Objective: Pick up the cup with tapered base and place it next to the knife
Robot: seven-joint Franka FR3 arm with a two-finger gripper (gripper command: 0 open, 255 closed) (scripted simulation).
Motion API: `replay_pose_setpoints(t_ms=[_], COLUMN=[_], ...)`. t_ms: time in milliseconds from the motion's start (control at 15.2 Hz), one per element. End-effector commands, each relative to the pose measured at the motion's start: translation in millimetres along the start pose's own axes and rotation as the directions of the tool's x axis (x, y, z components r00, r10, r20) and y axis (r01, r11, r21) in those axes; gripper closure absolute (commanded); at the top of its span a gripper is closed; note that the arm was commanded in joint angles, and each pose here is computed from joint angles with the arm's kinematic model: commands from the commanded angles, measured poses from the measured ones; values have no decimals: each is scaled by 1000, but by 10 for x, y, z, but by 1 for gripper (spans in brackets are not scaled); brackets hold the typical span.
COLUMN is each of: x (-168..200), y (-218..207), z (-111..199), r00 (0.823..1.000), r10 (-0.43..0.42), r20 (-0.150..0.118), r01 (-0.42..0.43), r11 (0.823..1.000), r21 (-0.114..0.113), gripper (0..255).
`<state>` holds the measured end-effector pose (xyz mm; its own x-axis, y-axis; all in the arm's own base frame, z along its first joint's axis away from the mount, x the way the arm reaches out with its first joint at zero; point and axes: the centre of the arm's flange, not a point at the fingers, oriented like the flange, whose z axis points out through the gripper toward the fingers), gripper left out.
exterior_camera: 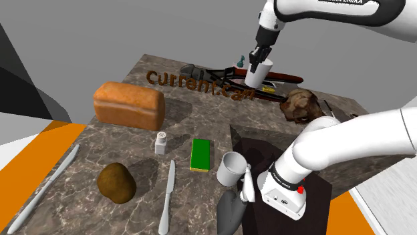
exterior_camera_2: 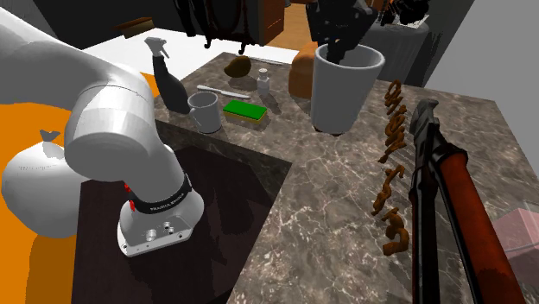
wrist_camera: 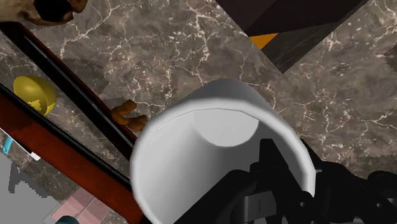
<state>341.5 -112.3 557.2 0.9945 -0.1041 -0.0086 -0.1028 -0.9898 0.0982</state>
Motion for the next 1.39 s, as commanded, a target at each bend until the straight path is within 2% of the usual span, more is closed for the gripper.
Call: replay_pose_setpoints(t_ms=[0, 1320], x=[-150, -1448], y=[-231, -2520], z=[-26, -248], r00=[1000, 1000], r10=[1, 1], r20=[0, 0], r01=[-1, -1], r11=[1000, 1000], r21=[-1, -1], gripper=[255, 255])
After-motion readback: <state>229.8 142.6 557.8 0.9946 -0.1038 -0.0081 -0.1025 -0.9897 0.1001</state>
